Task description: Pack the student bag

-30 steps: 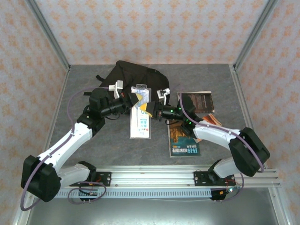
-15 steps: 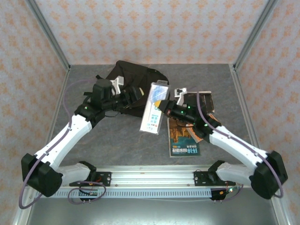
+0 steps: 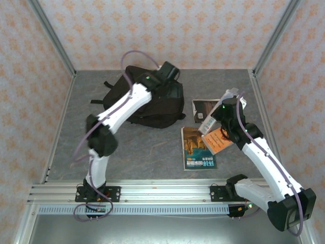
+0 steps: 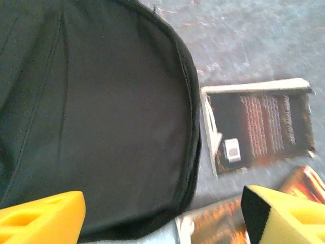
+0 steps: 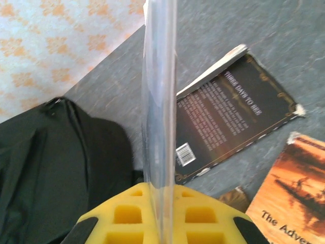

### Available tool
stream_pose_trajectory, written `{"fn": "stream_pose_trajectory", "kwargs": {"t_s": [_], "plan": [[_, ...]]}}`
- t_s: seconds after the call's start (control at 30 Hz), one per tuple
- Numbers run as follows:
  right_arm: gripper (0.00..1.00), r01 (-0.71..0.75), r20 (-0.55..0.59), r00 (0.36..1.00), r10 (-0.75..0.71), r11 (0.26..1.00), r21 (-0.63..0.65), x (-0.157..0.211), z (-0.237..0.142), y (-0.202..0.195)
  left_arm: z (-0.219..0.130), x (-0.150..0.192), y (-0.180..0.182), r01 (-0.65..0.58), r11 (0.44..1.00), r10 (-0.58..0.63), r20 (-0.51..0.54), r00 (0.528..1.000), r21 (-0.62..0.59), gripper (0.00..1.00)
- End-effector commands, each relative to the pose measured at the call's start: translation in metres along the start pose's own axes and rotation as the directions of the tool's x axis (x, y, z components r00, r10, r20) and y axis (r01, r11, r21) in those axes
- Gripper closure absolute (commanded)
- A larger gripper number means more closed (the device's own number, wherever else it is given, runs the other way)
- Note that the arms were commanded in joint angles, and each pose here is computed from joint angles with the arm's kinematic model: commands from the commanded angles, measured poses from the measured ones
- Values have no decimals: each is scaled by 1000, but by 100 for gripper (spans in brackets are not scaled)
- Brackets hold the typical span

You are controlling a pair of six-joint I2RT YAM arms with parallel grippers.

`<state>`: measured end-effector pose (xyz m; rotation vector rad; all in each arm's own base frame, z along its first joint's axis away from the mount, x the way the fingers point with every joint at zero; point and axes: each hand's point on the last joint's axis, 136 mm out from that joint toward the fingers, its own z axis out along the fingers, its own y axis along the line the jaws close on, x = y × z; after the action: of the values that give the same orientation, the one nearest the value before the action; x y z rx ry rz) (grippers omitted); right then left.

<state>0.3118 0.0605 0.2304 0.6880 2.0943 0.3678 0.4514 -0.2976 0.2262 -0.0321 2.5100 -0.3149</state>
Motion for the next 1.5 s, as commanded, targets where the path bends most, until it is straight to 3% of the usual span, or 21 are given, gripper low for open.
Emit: {"fn": "stream_pose_trajectory", "kwargs": {"t_s": [0.0, 0.3, 0.47, 0.67, 0.8, 1.0, 1.3, 1.47], "plan": [[100, 17, 41, 999, -18, 999, 35, -12, -1, -6, 18, 6, 16, -105, 972, 96, -51, 994, -210, 17], [100, -16, -15, 1000, 16, 1000, 1, 3, 15, -10, 86, 1, -13, -96, 988, 96, -3, 995, -122, 19], [100, -20, -36, 999, 19, 1000, -22, 9, 17, -8, 96, -1, -12, -104, 985, 107, 11, 994, -138, 30], [100, -21, -47, 999, 19, 999, -26, 14, 20, -10, 114, 9, -8, -94, 987, 91, -28, 995, -129, 52], [100, -21, -52, 998, 19, 999, -34, 16, 21, -10, 122, 10, -2, -90, 988, 85, -40, 996, -129, 53], [100, -31, -71, 997, 29, 999, -33, 25, 24, -15, 126, 12, 4, -81, 988, 74, -58, 996, -128, 56], [100, -41, -87, 996, 37, 998, -50, 29, 22, -13, 110, -4, 6, -60, 994, 57, -37, 998, -94, 100], [100, -39, -87, 996, 34, 998, -56, 28, 21, -11, 84, -20, 9, -56, 995, 56, -9, 998, -81, 100]]}}
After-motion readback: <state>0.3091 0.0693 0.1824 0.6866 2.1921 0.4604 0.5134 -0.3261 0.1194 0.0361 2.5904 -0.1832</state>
